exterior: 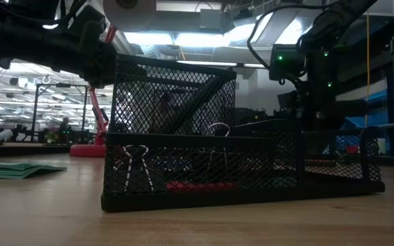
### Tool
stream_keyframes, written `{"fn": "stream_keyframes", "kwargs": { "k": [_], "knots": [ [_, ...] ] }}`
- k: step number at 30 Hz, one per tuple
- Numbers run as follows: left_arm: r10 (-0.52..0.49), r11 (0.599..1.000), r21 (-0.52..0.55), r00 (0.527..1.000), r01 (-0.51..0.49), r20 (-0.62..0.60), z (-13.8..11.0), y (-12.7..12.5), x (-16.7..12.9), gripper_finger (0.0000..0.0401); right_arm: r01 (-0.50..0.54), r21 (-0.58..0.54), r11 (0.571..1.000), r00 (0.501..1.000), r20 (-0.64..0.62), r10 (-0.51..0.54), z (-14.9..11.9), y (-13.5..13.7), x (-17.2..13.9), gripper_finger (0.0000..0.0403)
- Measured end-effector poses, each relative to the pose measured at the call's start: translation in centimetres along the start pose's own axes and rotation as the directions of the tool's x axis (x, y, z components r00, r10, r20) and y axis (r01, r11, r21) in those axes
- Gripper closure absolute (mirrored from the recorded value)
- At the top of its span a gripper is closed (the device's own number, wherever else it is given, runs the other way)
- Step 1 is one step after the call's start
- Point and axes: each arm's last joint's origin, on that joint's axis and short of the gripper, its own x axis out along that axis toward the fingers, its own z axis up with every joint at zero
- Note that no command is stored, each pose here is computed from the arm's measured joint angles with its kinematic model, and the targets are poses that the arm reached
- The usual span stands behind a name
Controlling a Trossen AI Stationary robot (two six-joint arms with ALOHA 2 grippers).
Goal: Pick and place office supplies into organizer
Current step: Put the black scissors into the black desk organizer
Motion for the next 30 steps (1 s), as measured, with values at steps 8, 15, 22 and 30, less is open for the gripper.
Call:
{"fn": "stream_keyframes", "kwargs": {
  "k": [8, 15, 22, 30],
  "knots": [
    [0.000, 1.000, 0.001, 1.000, 0.000, -0.001, 0.0, 0.0, 0.0, 0.0309, -0.008, 0.014, 1.000, 1.000, -0.016, 0.008, 0.5, -0.1, 1.3, 0.0251],
    [0.001, 1.000, 0.005, 1.000, -0.001, -0.008, -0.1, 0.0, 0.0, 0.0309, -0.037, 0.025, 0.999, 0.997, -0.072, 0.039, 0.5, -0.3, 2.8, 0.0251],
    [0.001, 1.000, 0.008, 1.000, -0.001, -0.012, -0.1, 0.0, 0.0, 0.0309, -0.158, 0.107, 0.982, 0.983, -0.075, 0.167, 0.0, -1.6, 4.2, 0.0251],
    [0.001, 1.000, 0.010, 1.000, -0.001, -0.015, -0.2, 0.0, 0.0, 0.0309, -0.126, 0.120, 0.985, 0.987, -0.082, 0.136, -0.1, -1.9, 4.3, 0.0252]
  ]
}}
